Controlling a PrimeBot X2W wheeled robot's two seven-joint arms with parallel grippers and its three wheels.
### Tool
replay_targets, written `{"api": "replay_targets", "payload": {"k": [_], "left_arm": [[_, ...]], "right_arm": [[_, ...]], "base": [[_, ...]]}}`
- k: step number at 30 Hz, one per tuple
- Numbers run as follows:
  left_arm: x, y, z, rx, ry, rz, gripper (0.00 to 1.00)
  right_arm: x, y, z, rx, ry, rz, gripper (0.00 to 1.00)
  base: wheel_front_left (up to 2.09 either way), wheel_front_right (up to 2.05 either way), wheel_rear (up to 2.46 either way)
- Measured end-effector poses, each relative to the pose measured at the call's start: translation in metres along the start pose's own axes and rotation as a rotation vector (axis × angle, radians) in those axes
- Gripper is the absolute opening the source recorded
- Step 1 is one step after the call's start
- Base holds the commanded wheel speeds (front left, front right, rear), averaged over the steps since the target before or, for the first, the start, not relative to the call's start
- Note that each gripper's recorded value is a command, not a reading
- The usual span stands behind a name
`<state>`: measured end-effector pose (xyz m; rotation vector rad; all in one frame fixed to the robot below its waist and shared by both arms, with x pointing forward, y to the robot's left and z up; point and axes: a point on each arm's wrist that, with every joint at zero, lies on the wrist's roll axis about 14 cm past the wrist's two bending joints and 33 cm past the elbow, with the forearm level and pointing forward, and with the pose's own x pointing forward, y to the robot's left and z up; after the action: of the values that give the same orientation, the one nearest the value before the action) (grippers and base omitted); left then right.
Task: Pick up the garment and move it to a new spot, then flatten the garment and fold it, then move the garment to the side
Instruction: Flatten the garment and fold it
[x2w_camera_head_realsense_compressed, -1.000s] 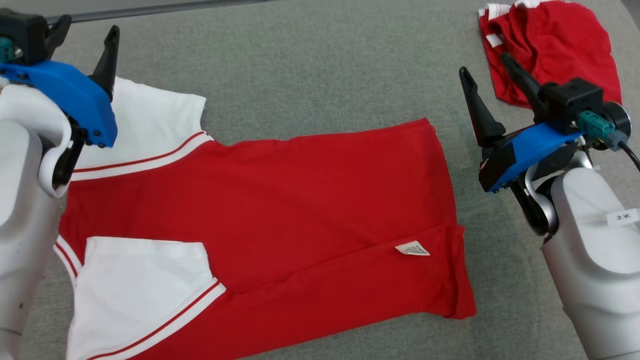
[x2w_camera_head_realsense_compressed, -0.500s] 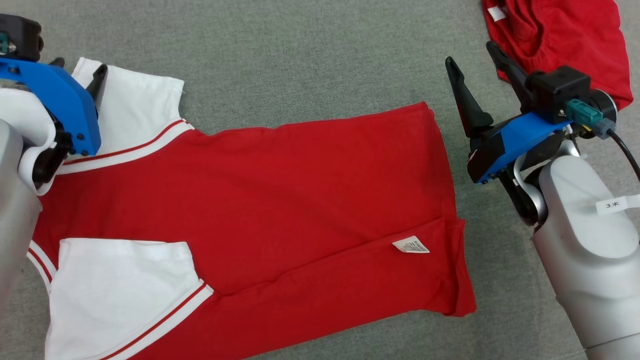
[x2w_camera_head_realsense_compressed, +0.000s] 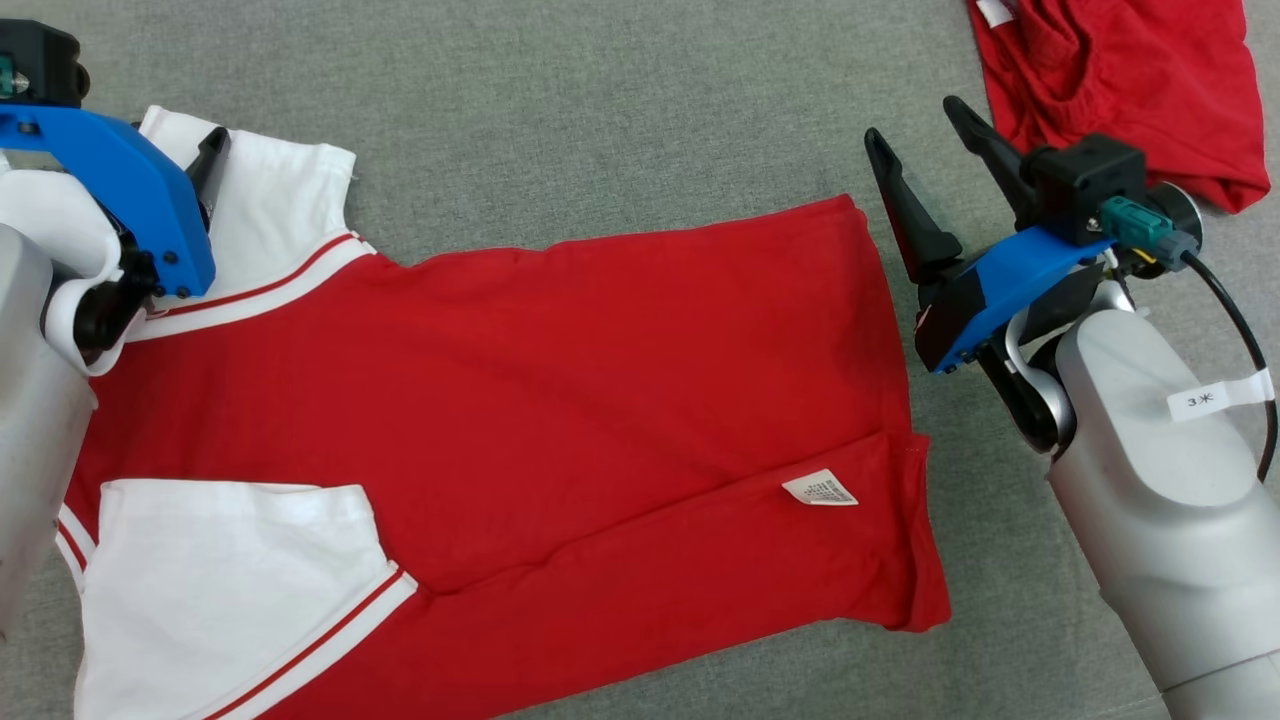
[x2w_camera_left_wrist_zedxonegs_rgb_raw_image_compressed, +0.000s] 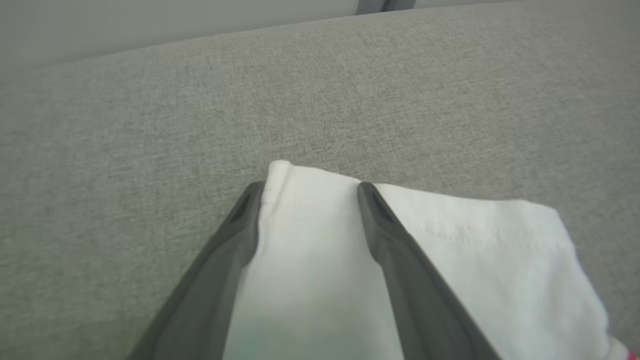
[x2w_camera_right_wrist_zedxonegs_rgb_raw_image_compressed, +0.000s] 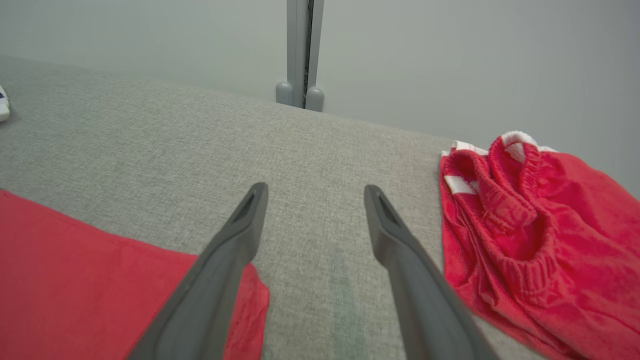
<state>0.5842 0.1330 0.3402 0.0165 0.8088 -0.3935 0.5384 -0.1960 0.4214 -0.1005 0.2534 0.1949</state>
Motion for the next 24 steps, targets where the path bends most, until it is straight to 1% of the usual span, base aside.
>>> {"api": "replay_targets", "payload": {"k": [1,2,3,6,10,13,17,21,24], "left_arm": [[0.001,-0.002,0.0,0.0,0.004,-0.004,0.47],[0.001,-0.002,0.0,0.005,0.005,-0.005,0.07],[0.001,-0.003,0.0,0.014,0.005,-0.004,0.0],[-0.003,-0.004,0.004,0.028,-0.017,-0.003,0.0],[-0.012,-0.001,0.013,0.044,-0.065,0.01,0.0],[-0.015,-0.001,0.017,0.051,-0.086,0.008,0.0],[-0.018,-0.003,0.018,0.058,-0.108,0.002,0.0],[-0.02,-0.006,0.026,0.059,-0.135,-0.008,0.0],[-0.02,-0.006,0.022,0.063,-0.132,-0.008,0.0]], "right_arm": [[0.0,0.0,0.001,-0.001,0.001,0.001,1.0],[0.0,0.0,0.001,-0.002,0.002,0.003,1.0],[0.0,0.001,0.001,0.002,0.007,0.005,1.0],[-0.003,0.005,-0.002,0.019,0.046,0.022,1.0],[-0.008,0.003,-0.002,0.034,0.089,0.033,1.0],[-0.014,0.007,-0.016,0.043,0.175,0.056,1.0],[-0.016,0.007,-0.024,0.06,0.237,0.068,1.0],[-0.015,0.02,-0.031,0.083,0.279,0.103,1.0],[-0.013,0.029,-0.037,0.098,0.301,0.125,1.0]], "base": [[0.0,0.0,0.0],[0.0,0.0,0.0],[0.0,0.0,0.0],[0.0,0.0,0.0],[0.0,0.0,0.0],[0.0,0.0,0.0],[0.0,0.0,0.0],[0.0,0.0,0.0],[0.0,0.0,0.0]]}}
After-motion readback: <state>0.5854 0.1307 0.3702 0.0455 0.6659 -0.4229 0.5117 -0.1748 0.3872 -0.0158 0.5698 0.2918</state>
